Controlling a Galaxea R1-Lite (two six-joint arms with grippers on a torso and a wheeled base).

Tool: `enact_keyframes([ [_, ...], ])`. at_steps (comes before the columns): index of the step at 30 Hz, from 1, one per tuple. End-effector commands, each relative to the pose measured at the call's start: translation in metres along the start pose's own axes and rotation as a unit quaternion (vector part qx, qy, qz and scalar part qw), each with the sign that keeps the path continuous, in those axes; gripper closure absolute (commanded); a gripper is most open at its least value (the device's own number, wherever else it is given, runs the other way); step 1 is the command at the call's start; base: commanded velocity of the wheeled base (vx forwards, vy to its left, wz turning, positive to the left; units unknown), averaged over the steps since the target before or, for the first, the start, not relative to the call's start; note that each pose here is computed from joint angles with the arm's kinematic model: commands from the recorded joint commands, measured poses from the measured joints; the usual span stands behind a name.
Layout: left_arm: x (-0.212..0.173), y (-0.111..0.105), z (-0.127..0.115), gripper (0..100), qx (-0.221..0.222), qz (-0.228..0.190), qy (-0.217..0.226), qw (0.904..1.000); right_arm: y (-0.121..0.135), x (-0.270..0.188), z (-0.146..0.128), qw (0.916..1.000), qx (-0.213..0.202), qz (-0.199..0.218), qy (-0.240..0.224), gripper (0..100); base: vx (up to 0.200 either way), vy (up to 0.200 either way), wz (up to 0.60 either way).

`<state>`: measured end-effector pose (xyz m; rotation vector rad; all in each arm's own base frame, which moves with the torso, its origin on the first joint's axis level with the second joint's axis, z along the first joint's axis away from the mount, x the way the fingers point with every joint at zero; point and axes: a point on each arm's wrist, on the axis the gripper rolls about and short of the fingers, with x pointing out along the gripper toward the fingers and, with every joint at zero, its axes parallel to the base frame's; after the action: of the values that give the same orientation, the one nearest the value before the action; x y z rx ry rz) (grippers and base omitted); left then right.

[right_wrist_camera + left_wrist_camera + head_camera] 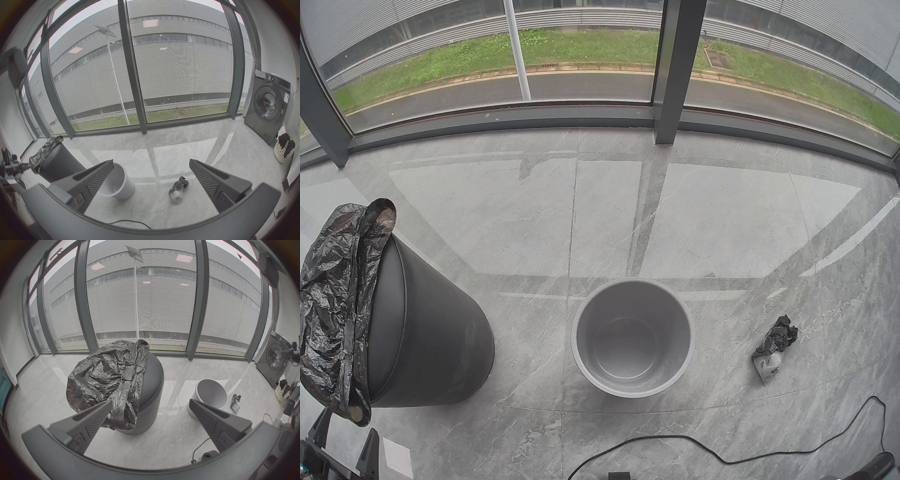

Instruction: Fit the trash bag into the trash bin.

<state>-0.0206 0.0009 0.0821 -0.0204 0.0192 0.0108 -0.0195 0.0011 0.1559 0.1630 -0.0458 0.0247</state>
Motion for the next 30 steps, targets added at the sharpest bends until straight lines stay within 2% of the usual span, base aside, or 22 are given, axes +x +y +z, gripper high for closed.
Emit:
enact_keyframes([
  [1, 0.005, 0.000, -0.004, 0, -0.006, -0.002, 0.033, 0.9994, 0.009, 0.047, 0.055, 0.9979, 0.038, 0.033, 0.040, 0, 0.000, 0.000, 0.00],
  [4, 0.005, 0.000, -0.004, 0, -0.006, -0.003, 0.030, 0.9995, 0.010, 0.058, 0.058, 0.9964, 0.053, 0.045, 0.049, 0, 0.000, 0.000, 0.00],
  [8, 0.003, 0.000, -0.004, 0, -0.003, -0.006, 0.019, 0.9998, 0.014, 0.071, 0.065, 0.9934, 0.061, 0.083, 0.049, 0, 0.000, 0.000, 0.00],
  [11, 0.003, 0.000, -0.004, 0, 0.000, -0.007, 0.019, 0.9998, 0.018, 0.083, 0.069, 0.9893, 0.083, 0.101, 0.064, 0, 0.000, 0.000, 0.00],
  [13, 0.003, 0.000, -0.004, 0, 0.000, -0.007, 0.019, 0.9998, 0.018, 0.083, 0.069, 0.9893, 0.083, 0.101, 0.064, 0, 0.000, 0.000, 0.00],
  [14, -0.007, 0.000, 0.061, 0, -0.044, 0.000, -0.050, 0.9978, 0.021, 0.096, 0.069, 0.9824, 0.111, 0.119, 0.092, 0, 0.000, 0.000, 0.00],
  [15, -0.009, -0.001, 0.091, 0, -0.073, 0.006, -0.068, 0.9950, 0.022, 0.098, 0.069, 0.9814, 0.115, 0.120, 0.096, 0, 0.000, 0.000, 0.00],
  [17, -0.009, -0.001, 0.134, 0, -0.114, 0.019, -0.060, 0.9914, 0.023, 0.103, 0.069, 0.9805, 0.118, 0.123, 0.098, 0, 0.000, 0.000, 0.00],
  [18, -0.008, -0.001, 0.150, 0, -0.095, 0.015, -0.028, 0.9950, 0.024, 0.108, 0.069, 0.9805, 0.119, 0.126, 0.093, 0, 0.000, 0.000, 0.00],
  [19, -0.003, -0.001, 0.151, 0, -0.076, 0.013, -0.002, 0.9970, 0.024, 0.110, 0.069, 0.9807, 0.118, 0.127, 0.090, 0, 0.000, 0.000, 0.00],
  [20, -0.003, -0.001, 0.151, 0, -0.076, 0.013, -0.002, 0.9970, 0.024, 0.110, 0.069, 0.9807, 0.118, 0.127, 0.090, 0, 0.000, 0.000, 0.00],
  [21, 0.012, -0.002, 0.147, 0, -0.039, 0.016, 0.031, 0.9986, 0.025, 0.115, 0.071, 0.9810, 0.118, 0.130, 0.084, 0, 0.000, 0.000, 0.00],
  [23, 0.041, -0.003, 0.146, 0, -0.009, 0.038, 0.045, 0.9982, 0.027, 0.124, 0.074, 0.9810, 0.118, 0.131, 0.082, 0, 0.000, 0.000, 0.00],
  [26, 0.089, -0.002, 0.161, 0, 0.017, 0.085, 0.017, 0.9961, 0.029, 0.133, 0.076, 0.9809, 0.115, 0.137, 0.077, 0, 0.000, 0.000, 0.00],
  [28, 0.139, -0.002, 0.173, 0, 0.024, 0.138, -0.012, 0.9900, 0.032, 0.137, 0.074, 0.9786, 0.119, 0.147, 0.082, 0, 0.000, 0.000, 0.00],
  [30, 0.157, -0.003, 0.172, 0, 0.027, 0.154, -0.019, 0.9875, 0.033, 0.137, 0.071, 0.9772, 0.120, 0.151, 0.088, 0, 0.000, 0.000, 0.00],
])
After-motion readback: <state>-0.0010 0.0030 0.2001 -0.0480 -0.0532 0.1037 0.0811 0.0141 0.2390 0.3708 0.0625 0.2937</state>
